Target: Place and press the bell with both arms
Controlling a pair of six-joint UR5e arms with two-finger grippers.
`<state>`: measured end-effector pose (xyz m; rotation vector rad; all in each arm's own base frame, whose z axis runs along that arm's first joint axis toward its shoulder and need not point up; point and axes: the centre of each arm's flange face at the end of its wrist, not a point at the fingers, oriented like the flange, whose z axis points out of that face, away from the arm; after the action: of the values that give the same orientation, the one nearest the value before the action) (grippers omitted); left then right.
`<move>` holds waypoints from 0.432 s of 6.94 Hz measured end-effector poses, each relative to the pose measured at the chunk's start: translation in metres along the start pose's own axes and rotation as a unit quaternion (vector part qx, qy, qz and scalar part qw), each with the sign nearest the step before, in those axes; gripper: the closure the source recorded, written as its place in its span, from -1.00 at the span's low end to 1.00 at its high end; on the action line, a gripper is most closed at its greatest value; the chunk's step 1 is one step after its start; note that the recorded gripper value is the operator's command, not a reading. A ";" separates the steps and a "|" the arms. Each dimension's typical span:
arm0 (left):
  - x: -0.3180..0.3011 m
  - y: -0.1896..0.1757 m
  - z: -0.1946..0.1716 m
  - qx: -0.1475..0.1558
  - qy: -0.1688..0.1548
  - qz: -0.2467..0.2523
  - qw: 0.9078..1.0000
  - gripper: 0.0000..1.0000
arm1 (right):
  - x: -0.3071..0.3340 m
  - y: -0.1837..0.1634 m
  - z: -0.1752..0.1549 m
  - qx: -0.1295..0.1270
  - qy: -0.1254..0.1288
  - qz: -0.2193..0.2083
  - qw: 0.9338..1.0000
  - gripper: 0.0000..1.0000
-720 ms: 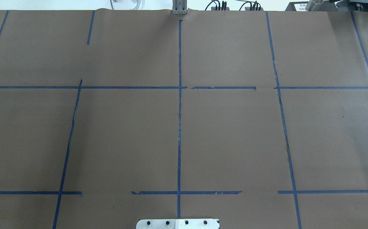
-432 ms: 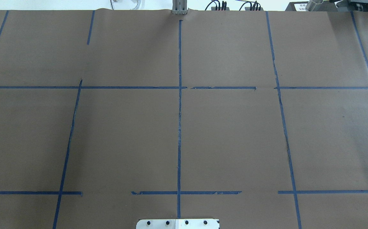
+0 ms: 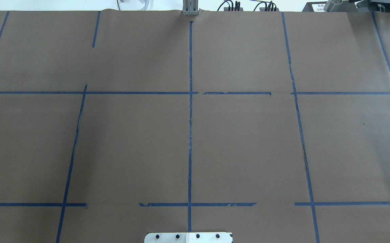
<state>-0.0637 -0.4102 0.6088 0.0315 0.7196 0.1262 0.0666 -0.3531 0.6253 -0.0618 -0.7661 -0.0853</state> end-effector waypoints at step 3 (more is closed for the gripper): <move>0.029 -0.002 -0.018 0.073 0.042 0.067 0.994 -1.00 | 0.000 0.000 0.000 0.001 0.000 -0.001 1.000 -1.00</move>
<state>-0.0539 -0.4093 0.5762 0.2162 0.8095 0.2040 0.0665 -0.3532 0.6246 -0.0604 -0.7666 -0.0860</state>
